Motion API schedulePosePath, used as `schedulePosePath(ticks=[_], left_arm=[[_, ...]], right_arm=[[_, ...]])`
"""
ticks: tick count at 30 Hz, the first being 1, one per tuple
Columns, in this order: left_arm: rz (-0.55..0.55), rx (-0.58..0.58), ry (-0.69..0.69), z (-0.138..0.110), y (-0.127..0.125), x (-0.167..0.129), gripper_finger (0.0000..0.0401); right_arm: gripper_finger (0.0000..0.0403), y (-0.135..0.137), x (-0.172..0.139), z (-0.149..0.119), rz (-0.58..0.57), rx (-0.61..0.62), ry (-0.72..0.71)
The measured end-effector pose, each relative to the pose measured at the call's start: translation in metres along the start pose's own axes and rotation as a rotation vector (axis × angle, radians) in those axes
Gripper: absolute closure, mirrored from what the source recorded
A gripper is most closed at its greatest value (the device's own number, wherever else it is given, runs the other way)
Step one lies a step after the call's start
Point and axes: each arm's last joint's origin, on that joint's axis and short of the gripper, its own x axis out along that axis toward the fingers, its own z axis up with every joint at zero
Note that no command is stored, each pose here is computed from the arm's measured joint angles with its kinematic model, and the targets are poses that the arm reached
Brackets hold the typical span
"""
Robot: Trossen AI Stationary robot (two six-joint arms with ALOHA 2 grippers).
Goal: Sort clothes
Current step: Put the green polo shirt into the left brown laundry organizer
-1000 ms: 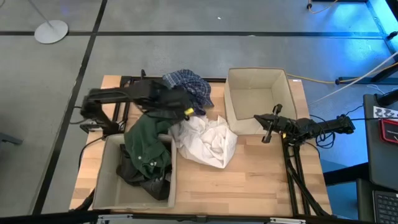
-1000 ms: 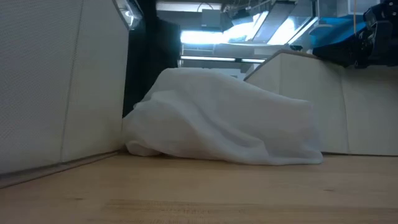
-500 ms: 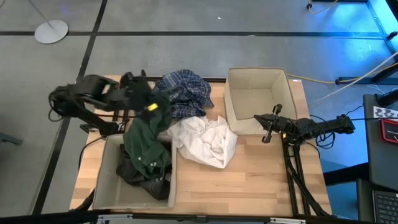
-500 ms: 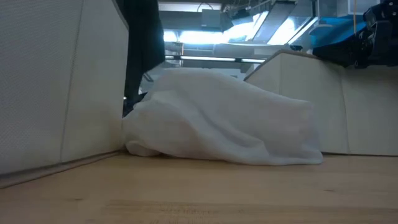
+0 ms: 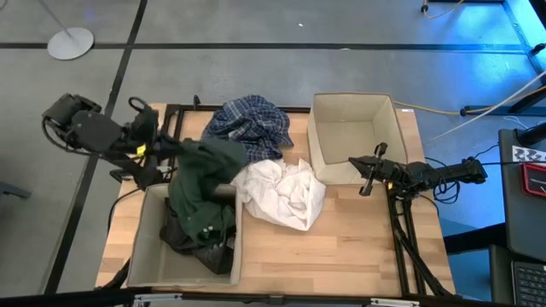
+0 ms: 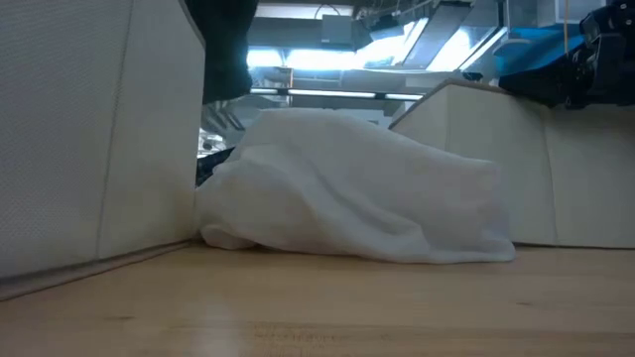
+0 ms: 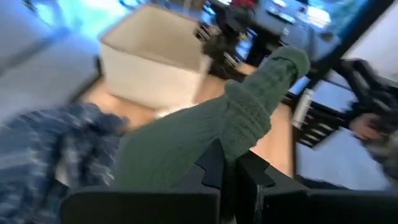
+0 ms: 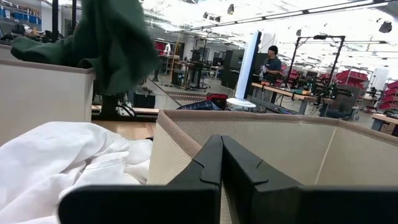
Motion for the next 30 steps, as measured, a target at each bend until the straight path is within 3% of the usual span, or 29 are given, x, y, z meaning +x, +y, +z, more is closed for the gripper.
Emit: schedulePosePath(ticks=[5, 12, 20, 24, 30], left_arm=[[-0.021, -0.130, 0.126, -0.018, -0.010, 0.007, 0.0396], [0.059, -0.233, 0.293, -0.066, -0.040, 0.040, 0.0396], [0.184, -0.362, 0.413, -0.158, -0.058, 0.077, 0.0396], [0.237, -0.359, 0.446, -0.214, -0.050, 0.104, 0.0396], [0.198, -0.416, 0.553, -0.283, -0.029, 0.141, 0.0396]], right_arm=[[0.0391, 0.000, 0.000, 0.000, 0.001, -0.001, 0.001], [0.0391, 0.000, 0.000, 0.000, 0.001, -0.003, 0.003], [0.0391, 0.000, 0.000, -0.001, 0.002, -0.004, 0.005], [0.0391, 0.000, 0.000, -0.001, 0.002, -0.004, 0.005], [0.0391, 0.000, 0.000, 0.000, 0.001, -0.002, 0.003]])
